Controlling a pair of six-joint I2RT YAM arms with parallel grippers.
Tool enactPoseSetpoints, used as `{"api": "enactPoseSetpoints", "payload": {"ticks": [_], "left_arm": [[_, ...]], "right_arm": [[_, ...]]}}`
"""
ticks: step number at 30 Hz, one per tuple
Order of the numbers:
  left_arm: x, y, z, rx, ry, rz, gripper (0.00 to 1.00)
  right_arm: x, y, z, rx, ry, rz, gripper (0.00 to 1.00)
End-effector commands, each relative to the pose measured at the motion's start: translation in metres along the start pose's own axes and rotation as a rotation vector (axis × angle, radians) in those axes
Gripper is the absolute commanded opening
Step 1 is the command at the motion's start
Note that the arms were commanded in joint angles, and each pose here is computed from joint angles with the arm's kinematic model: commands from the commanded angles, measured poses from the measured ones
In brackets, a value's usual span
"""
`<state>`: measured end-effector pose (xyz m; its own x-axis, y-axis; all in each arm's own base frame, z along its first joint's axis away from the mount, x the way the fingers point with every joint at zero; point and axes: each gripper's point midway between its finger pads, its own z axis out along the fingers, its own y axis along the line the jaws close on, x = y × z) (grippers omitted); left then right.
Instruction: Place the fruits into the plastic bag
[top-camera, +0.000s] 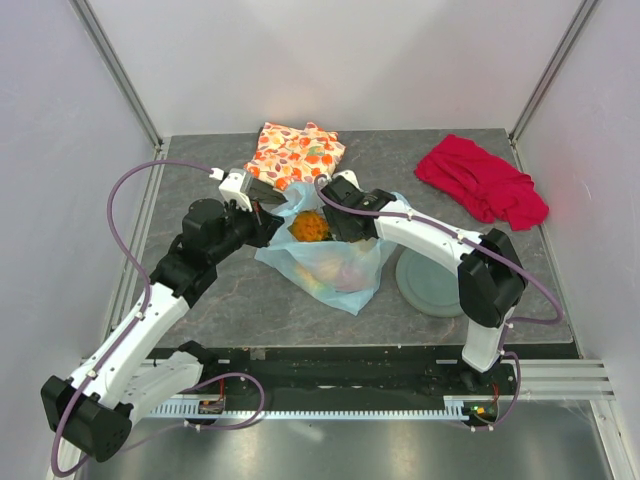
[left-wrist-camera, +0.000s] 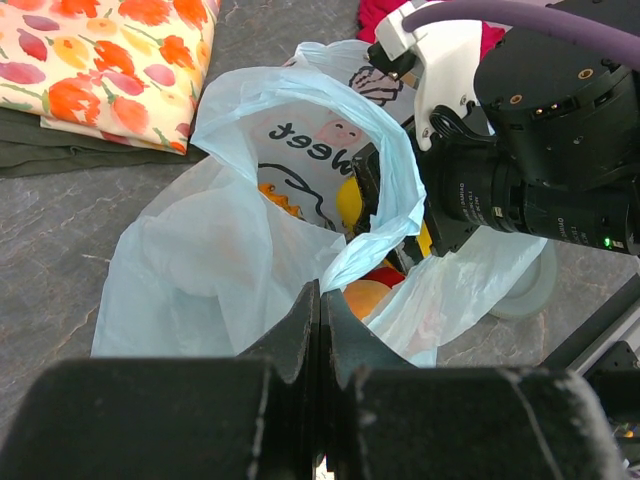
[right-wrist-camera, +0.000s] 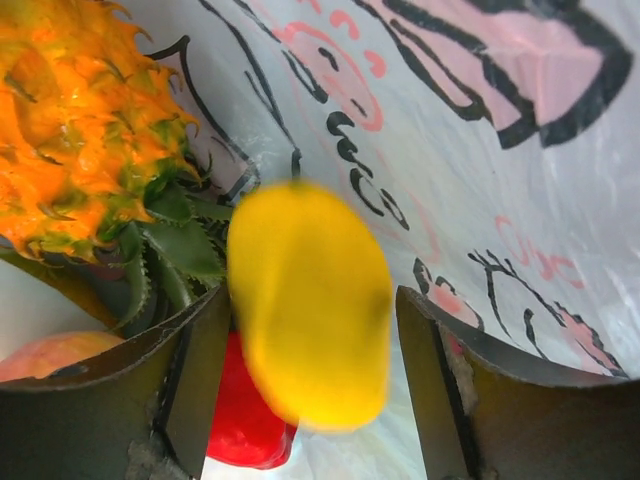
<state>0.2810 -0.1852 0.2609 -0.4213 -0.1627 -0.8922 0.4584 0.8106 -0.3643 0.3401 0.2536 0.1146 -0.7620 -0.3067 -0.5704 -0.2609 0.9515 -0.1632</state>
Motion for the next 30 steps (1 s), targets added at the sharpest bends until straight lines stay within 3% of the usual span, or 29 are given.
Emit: {"api": "enactPoseSetpoints", "payload": {"ticks": [1, 3, 5, 11, 17, 25, 27, 30], "left_arm": [[-0.015, 0.001, -0.004, -0.008, -0.06, 0.015, 0.01], [-0.015, 0.001, -0.004, -0.006, -0.061, 0.015, 0.02], [-0.015, 0.0, -0.004, -0.006, -0.063, 0.014, 0.02], [-0.016, 0.001, -0.004, -0.008, -0.065, 0.016, 0.01], [-0.015, 0.001, -0.002, -0.007, -0.058, 0.013, 0.02], [-0.013, 0.001, -0.002, -0.004, -0.054, 0.008, 0.01], [-0.013, 0.0, -0.002, 0.001, -0.054, 0.007, 0.02], [-0.013, -0.001, 0.0, 0.004, -0.054, 0.005, 0.02]], "right_arm": [[-0.019, 0.006, -0.011, -0.037, -0.048, 0.039, 0.74], [-0.024, 0.007, -0.013, -0.05, -0.058, 0.047, 0.87], [-0.028, 0.01, -0.016, -0.064, -0.067, 0.051, 0.89], [-0.061, 0.013, -0.046, -0.136, -0.201, 0.101, 0.84], [-0.104, 0.012, -0.103, -0.253, -0.385, 0.155, 0.82], [-0.14, -0.026, -0.196, -0.295, -0.621, 0.275, 0.8], [-0.142, -0.035, -0.209, -0.291, -0.648, 0.294, 0.8], [-0.131, -0.054, -0.195, -0.201, -0.571, 0.358, 0.76]]}}
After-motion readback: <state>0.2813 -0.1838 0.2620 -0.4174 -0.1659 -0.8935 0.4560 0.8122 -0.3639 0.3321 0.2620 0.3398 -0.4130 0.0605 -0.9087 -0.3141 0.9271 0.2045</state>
